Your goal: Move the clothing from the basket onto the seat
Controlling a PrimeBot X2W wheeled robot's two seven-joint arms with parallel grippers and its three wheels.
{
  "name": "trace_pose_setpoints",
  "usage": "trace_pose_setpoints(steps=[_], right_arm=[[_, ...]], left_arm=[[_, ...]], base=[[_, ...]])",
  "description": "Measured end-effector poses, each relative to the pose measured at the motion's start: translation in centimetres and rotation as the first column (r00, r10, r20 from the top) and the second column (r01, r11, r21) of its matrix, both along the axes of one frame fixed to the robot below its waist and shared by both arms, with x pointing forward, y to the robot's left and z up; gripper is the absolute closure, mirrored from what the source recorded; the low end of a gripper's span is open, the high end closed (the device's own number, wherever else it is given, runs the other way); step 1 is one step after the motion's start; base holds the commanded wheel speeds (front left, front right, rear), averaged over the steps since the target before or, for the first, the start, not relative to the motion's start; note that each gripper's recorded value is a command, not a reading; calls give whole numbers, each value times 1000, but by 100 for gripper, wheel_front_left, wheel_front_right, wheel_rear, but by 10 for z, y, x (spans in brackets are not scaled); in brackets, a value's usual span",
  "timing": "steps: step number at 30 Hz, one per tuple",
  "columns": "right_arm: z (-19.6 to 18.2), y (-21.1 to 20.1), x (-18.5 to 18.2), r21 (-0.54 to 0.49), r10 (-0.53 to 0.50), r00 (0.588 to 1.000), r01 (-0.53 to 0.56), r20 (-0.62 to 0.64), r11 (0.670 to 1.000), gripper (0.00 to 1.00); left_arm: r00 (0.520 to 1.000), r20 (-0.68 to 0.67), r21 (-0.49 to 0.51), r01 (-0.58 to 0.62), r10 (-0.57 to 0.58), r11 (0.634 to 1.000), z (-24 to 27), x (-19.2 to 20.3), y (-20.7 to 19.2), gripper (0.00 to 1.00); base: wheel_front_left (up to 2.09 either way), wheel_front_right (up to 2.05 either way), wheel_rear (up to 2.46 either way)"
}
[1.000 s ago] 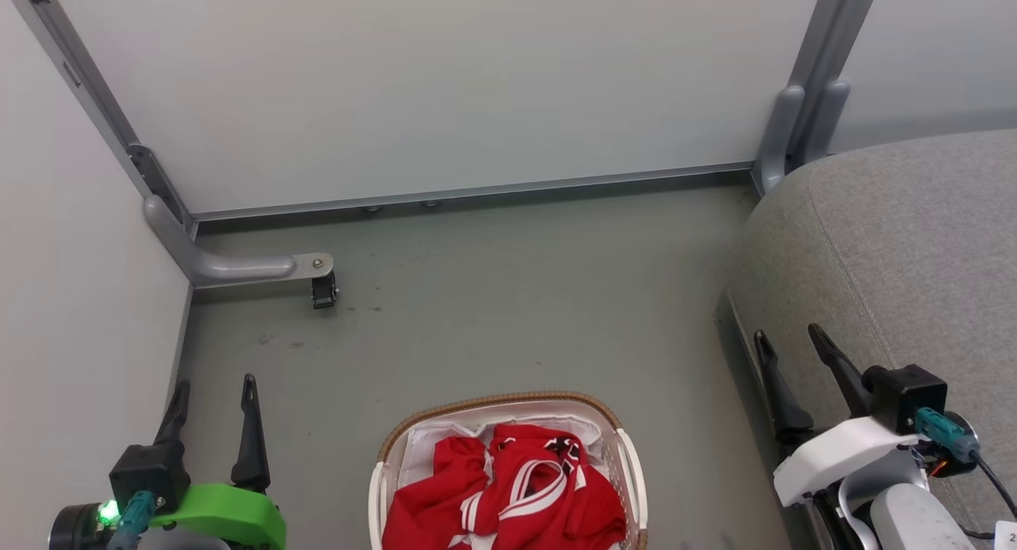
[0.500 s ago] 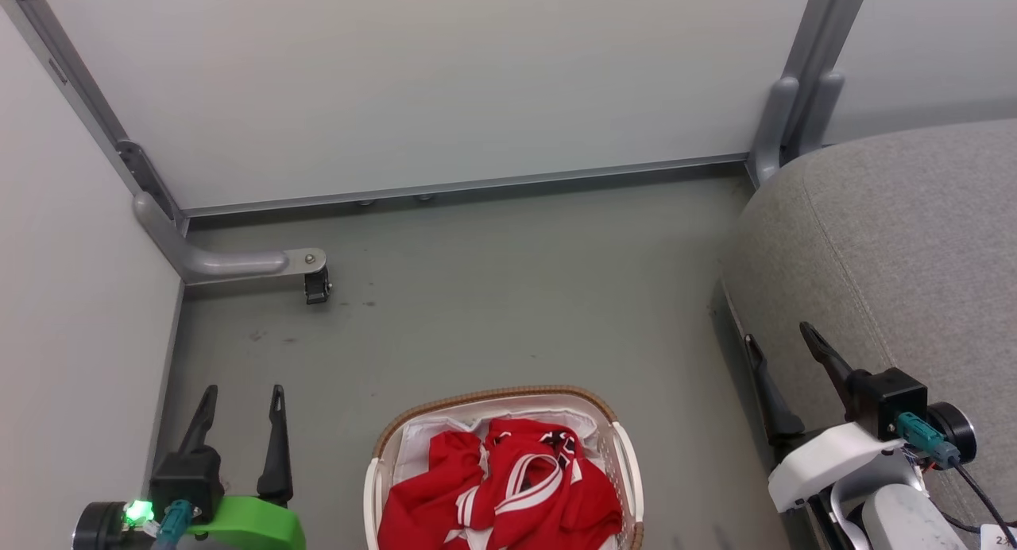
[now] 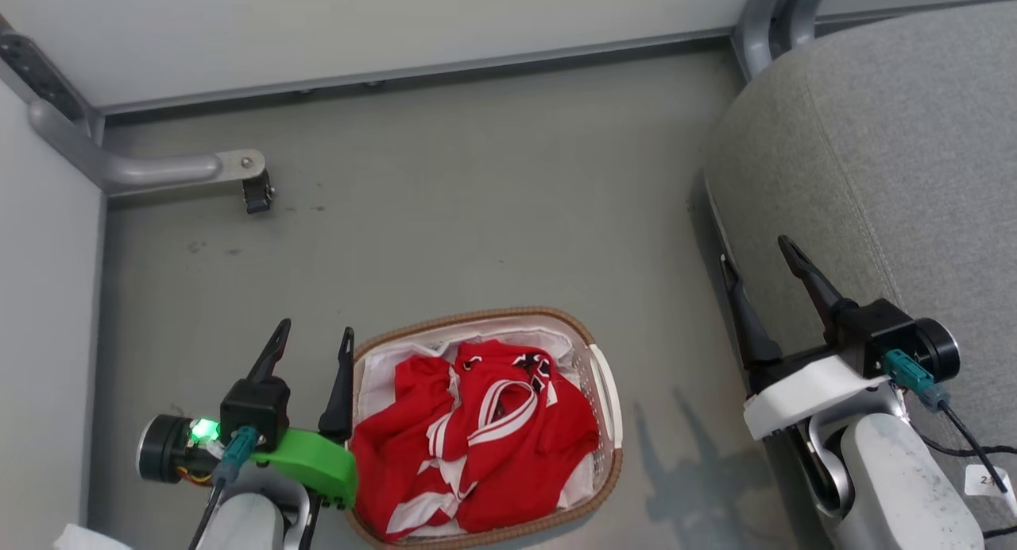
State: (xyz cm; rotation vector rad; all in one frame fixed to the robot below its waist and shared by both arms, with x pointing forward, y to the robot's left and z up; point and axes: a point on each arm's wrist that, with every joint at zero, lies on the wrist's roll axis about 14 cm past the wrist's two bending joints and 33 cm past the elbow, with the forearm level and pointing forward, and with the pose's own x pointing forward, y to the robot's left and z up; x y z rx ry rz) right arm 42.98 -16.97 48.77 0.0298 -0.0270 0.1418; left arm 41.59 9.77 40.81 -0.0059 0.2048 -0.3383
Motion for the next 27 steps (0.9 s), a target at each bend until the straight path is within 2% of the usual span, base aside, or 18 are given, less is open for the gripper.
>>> trace_pose_setpoints(steps=[10,19,27], right_arm=[[-42,-9,23,1,-38,995,38,-89,999,0],[-86,-21,30,-20,-75,980,73,-187,997,0],[-125,-29,29,-44,-95,957,86,-276,995,0]], left_arm=[[968,-164,-36,189,-192,981,-68,21,-59,0],[893,-305,-51,333,-332,942,-133,17,-94,0],[816,-438,-53,394,-376,918,-195,8,-103,0]], base=[[0,0,0],[0,0,0],[0,0,0]])
